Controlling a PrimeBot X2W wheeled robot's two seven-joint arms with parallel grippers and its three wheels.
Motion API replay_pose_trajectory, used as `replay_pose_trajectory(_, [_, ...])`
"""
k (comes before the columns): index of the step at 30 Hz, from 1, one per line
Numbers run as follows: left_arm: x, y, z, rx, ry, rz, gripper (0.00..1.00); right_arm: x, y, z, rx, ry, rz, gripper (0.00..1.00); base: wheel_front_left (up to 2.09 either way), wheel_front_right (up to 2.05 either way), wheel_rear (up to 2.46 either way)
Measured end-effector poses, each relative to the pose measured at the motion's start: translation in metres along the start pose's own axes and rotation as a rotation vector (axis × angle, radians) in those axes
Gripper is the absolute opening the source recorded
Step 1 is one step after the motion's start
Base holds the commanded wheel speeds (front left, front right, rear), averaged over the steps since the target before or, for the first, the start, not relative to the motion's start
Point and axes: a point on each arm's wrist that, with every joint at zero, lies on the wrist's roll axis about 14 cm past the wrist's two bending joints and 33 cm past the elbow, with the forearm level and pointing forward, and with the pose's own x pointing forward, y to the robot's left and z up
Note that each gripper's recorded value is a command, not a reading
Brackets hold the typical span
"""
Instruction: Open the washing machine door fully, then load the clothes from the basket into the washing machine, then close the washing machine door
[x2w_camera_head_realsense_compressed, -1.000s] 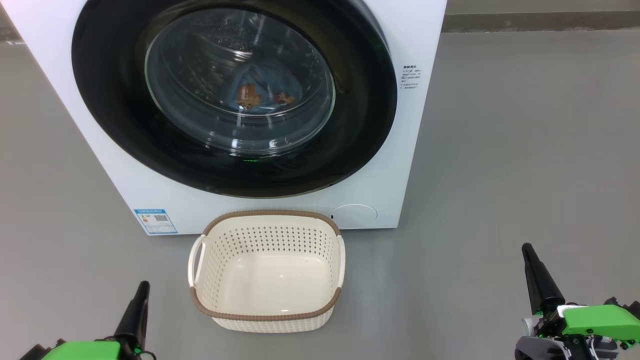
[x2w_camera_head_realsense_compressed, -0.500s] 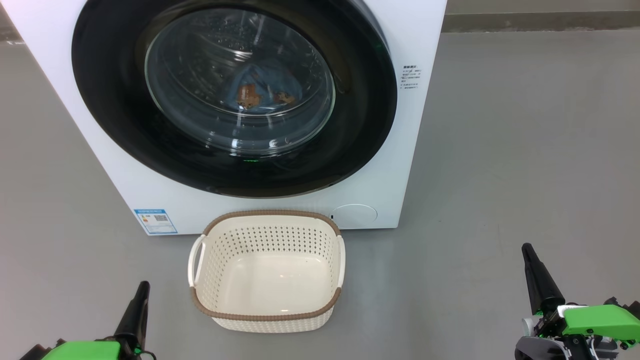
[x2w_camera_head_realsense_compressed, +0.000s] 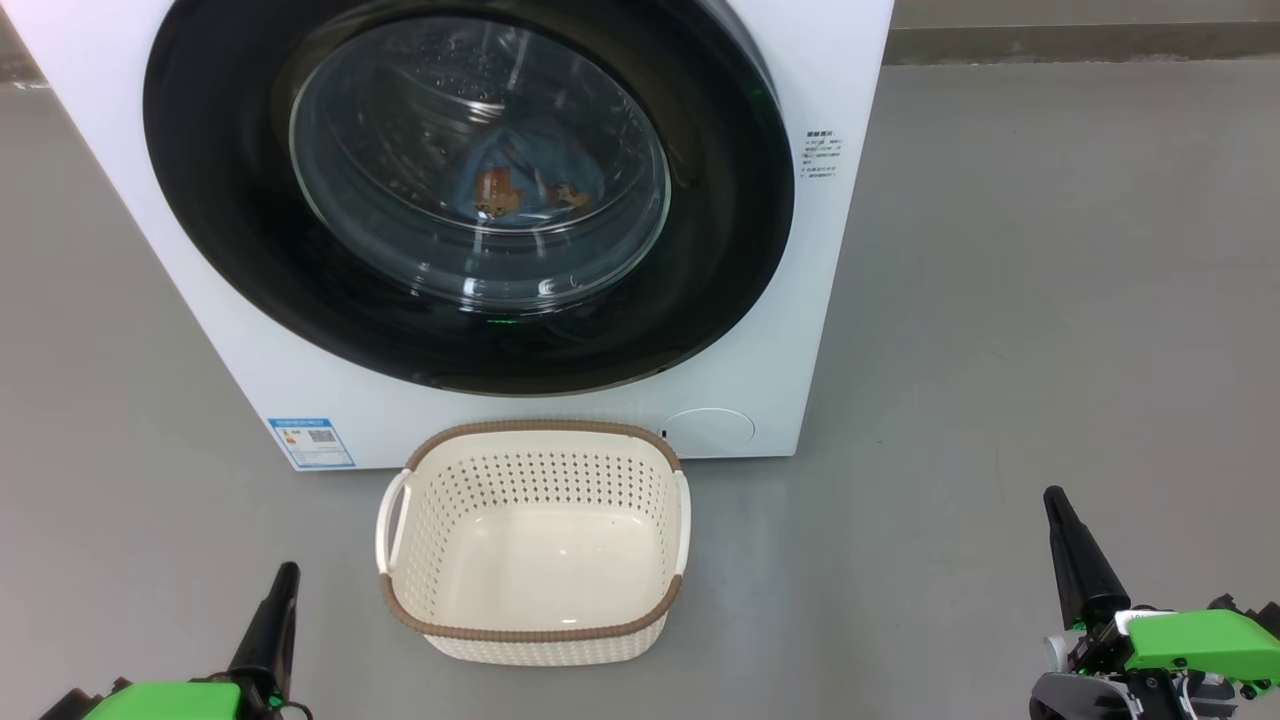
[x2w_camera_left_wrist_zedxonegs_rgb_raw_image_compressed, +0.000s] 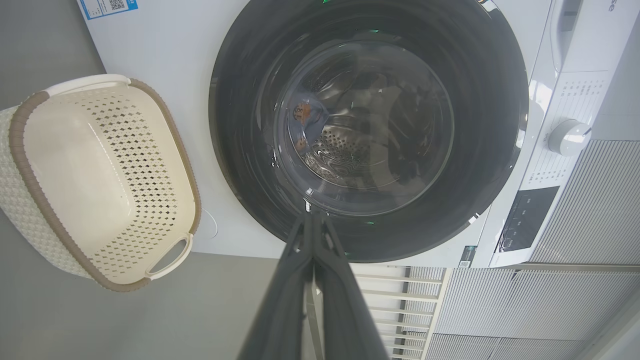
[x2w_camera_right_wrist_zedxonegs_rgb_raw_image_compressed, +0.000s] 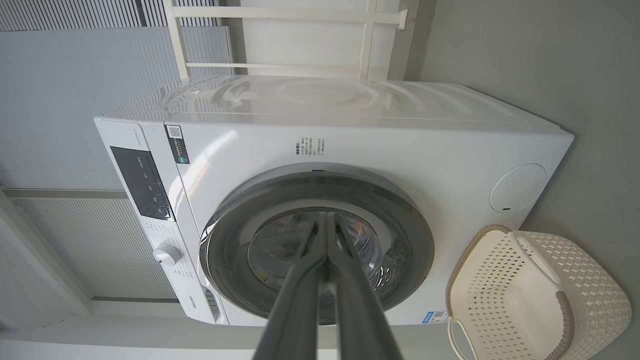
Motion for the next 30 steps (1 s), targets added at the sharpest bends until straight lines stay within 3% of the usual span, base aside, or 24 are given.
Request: replay_pose_trajectory(30, [0.0,0.0001,0.0001,0.0,0.0,0.0,0.0,-0.0001,0.0,0.0002,0.002,-0.002,0.0,0.0,0.0,0.0,0.0])
